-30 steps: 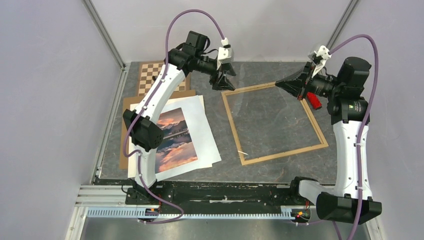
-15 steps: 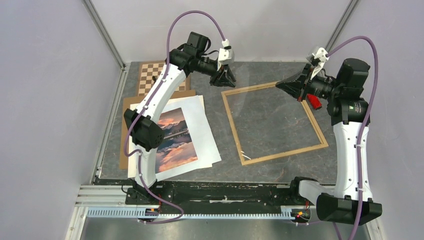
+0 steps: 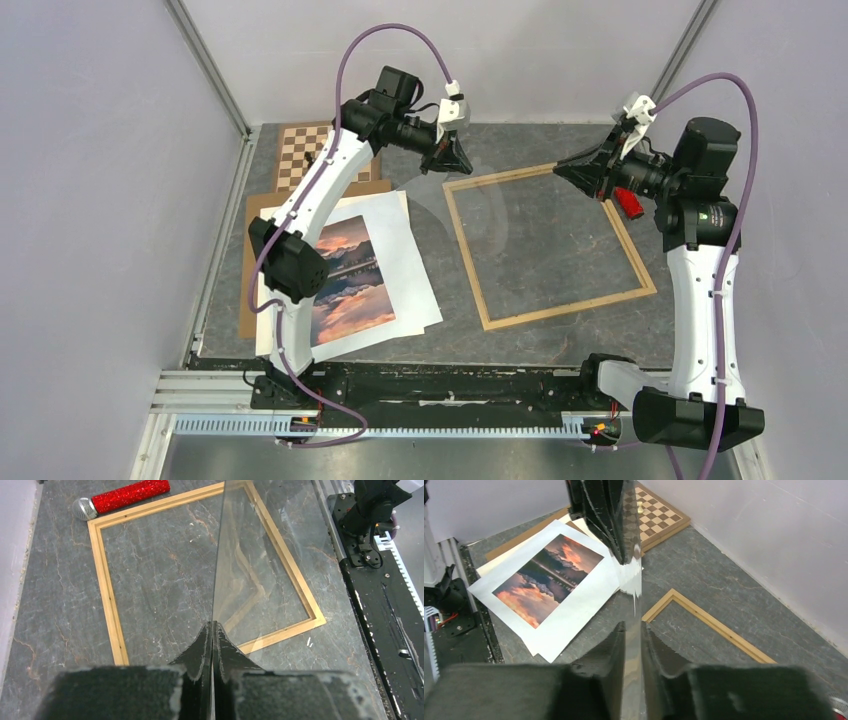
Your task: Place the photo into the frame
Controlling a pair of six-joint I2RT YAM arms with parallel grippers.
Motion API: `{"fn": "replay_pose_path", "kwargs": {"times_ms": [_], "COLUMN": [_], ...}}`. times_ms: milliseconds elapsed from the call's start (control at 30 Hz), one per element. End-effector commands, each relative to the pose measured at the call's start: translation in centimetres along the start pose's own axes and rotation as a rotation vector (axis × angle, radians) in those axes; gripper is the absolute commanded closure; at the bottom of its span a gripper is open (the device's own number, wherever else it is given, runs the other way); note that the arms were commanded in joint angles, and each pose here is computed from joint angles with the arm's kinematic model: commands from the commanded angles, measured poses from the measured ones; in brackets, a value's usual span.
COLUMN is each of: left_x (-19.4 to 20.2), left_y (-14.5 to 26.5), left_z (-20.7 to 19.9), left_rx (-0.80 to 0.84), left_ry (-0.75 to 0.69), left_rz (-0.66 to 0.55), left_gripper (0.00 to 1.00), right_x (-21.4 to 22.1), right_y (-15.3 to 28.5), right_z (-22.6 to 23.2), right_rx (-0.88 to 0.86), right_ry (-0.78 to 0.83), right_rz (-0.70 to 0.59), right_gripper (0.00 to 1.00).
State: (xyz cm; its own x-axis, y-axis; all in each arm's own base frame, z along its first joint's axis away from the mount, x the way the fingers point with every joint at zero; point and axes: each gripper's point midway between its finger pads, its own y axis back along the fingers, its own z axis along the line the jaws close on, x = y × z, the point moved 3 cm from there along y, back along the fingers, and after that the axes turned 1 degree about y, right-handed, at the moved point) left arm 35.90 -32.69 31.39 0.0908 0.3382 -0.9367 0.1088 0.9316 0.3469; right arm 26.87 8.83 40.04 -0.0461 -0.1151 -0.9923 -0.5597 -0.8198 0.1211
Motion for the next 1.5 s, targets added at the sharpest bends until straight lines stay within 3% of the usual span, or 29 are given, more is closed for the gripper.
{"fn": "replay_pose_path", "kwargs": {"times_ms": [0,167,300,500,733,1000,1467], "left_x": [-2.3,-3.5,-4.8,-5.4,-3.3,-3.3,-5.3], "left_y": [1.6,2.6,4.2,6.8,7.2,9.2,12.9], "left_z": [-1.1,-1.5,-0.8,-0.1,-1.2,-2.2,-3.9], "left_rx": [-0.051,-0.094,-0.181,-0.313,-0.394,-0.471,-0.565], "left_ry": [-0.010,0.009,0.064,0.189,0.404,0.655,0.857], "left_rz": [-0.004,-0.006,-0.027,-0.040,-0.027,-0.129,-0.332], "left_gripper": [0.98,0.98,0.98,0.98,0.98,0.98,0.98], "right_x": [-1.6,-1.8,-2.1,-2.4,-0.5,4.4,15.0], "right_y": [0.7,1.0,1.3,2.0,2.2,2.4,4.9], "right_z": [-0.2,-0.9,-1.7,-3.4,-4.8,-6.8,-10.7], "right_rx": [0.067,0.130,0.203,0.345,0.444,0.580,0.761], "right_ry": [0.083,0.087,0.079,0.023,-0.059,-0.165,-0.318], "right_rz": [-0.009,0.004,0.013,0.020,0.038,0.109,0.279], "right_gripper": [0.72,0.25,0.11,0.08,0.08,0.08,0.10]}}
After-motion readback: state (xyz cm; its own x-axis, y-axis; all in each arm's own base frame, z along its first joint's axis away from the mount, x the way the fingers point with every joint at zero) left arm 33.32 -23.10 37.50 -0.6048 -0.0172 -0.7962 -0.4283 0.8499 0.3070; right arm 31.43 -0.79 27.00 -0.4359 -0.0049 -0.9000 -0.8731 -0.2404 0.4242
